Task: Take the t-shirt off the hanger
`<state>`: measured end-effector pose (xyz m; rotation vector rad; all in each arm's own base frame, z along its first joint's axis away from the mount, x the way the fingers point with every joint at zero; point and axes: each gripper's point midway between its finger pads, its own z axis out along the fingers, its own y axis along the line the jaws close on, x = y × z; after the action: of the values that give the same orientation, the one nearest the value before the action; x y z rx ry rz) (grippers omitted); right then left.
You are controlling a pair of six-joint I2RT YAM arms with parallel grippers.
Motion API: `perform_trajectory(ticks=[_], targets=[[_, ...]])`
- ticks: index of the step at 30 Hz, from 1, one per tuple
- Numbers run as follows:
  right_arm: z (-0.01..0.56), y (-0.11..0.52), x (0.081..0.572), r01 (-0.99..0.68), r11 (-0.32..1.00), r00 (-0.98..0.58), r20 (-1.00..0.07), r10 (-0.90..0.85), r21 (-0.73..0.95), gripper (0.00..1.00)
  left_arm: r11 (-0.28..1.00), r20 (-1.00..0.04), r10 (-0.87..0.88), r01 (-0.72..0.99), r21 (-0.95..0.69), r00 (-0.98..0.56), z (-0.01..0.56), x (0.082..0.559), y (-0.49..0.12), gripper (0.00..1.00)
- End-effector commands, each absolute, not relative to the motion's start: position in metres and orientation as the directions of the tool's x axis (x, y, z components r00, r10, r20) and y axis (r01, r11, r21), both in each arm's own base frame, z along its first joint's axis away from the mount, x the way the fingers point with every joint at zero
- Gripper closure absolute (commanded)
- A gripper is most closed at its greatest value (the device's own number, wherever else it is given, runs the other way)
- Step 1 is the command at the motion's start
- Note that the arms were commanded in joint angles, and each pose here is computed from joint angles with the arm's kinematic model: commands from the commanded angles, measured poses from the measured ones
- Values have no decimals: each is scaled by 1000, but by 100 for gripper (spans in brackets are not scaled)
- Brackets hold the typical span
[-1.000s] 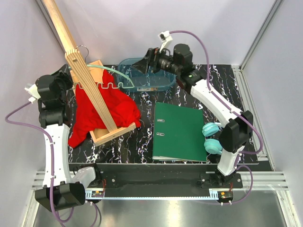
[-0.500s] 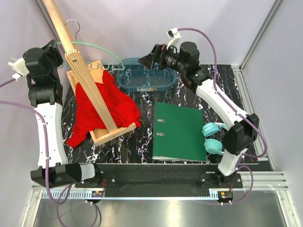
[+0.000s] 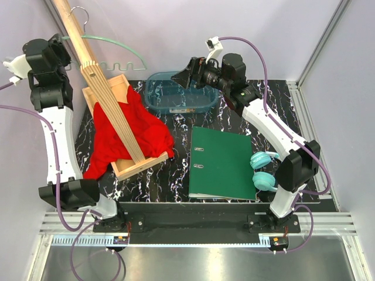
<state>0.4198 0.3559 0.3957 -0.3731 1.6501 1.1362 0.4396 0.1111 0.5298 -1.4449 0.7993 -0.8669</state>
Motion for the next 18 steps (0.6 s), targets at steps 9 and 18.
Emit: perform_trajectory(ticks=[9,18], targets=[[426,350,405,-755,462,-357,-883,306,465,0,-124,193,-804,159,-979,562,556,416,170,100],[422,353,406,-755,447,-377,-875,303,480,0,-116,164,-813,121,-986,559,540,419,172,100]])
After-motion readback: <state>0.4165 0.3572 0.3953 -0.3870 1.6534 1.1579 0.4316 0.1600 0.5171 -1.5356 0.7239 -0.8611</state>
